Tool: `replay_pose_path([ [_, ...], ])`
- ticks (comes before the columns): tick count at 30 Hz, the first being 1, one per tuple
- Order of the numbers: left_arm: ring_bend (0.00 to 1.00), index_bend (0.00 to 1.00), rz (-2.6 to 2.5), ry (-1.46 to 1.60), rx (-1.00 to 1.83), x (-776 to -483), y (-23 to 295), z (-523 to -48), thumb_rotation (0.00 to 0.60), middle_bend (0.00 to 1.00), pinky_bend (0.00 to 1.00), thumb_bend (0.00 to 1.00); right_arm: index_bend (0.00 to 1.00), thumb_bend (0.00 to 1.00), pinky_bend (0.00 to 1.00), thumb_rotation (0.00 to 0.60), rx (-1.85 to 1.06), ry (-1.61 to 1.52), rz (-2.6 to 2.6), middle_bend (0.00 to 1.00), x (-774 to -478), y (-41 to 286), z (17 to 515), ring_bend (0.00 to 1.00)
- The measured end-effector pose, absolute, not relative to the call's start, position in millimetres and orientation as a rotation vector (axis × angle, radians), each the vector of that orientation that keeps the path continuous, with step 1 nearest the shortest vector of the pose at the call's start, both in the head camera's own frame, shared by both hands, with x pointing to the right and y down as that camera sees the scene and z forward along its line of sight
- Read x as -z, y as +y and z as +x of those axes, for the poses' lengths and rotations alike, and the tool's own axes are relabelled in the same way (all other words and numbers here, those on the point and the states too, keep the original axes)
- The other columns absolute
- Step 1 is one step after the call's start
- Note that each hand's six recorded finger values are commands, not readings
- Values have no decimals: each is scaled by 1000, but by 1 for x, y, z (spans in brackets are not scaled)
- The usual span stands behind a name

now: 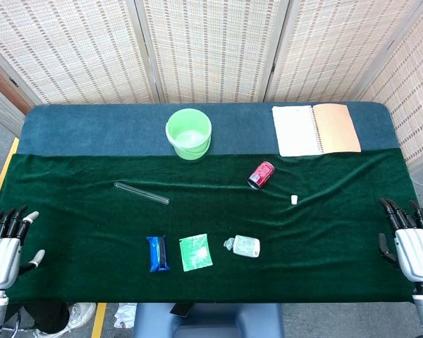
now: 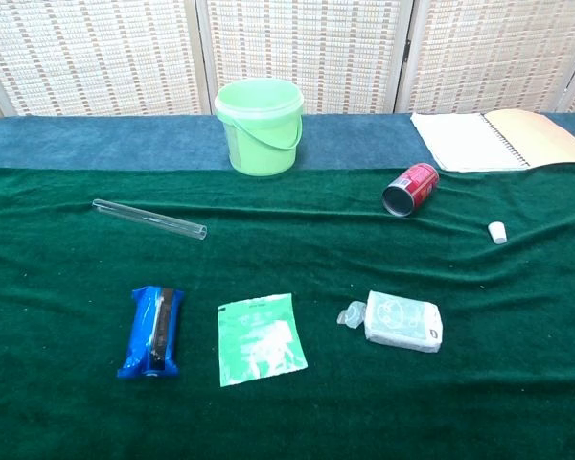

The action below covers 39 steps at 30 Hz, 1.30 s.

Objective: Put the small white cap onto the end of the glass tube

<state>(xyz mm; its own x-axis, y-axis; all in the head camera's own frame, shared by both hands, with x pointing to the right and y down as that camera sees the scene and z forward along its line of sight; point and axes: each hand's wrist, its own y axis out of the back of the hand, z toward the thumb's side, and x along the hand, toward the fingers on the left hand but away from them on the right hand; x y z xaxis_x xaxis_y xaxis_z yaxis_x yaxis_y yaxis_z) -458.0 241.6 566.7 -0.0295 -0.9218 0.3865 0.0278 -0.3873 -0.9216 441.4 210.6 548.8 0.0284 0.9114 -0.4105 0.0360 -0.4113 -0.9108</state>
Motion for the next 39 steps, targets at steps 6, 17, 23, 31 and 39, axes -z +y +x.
replay_pose_path([
  [6,93,200,-1461,985,1525,-568,241,-456,600,106,0,276,33,632,0,600,-1483,-989,-1568,171,-553,210,440,223],
  [17,94,201,-1465,983,1523,-568,241,-455,600,107,0,276,33,632,0,600,-1478,-985,-1572,184,-554,208,437,239],
  [23,94,204,-1466,986,1528,-569,242,-455,600,109,0,276,44,632,116,600,-1502,-959,-1564,368,-559,204,435,414],
  [31,95,211,-1475,986,1530,-570,245,-454,600,111,0,276,68,632,627,600,-1536,-876,-1598,627,-581,187,419,759],
  [39,97,223,-1476,981,1542,-572,248,-457,600,114,0,276,166,639,878,600,-1619,-816,-1694,805,-618,173,411,999],
])
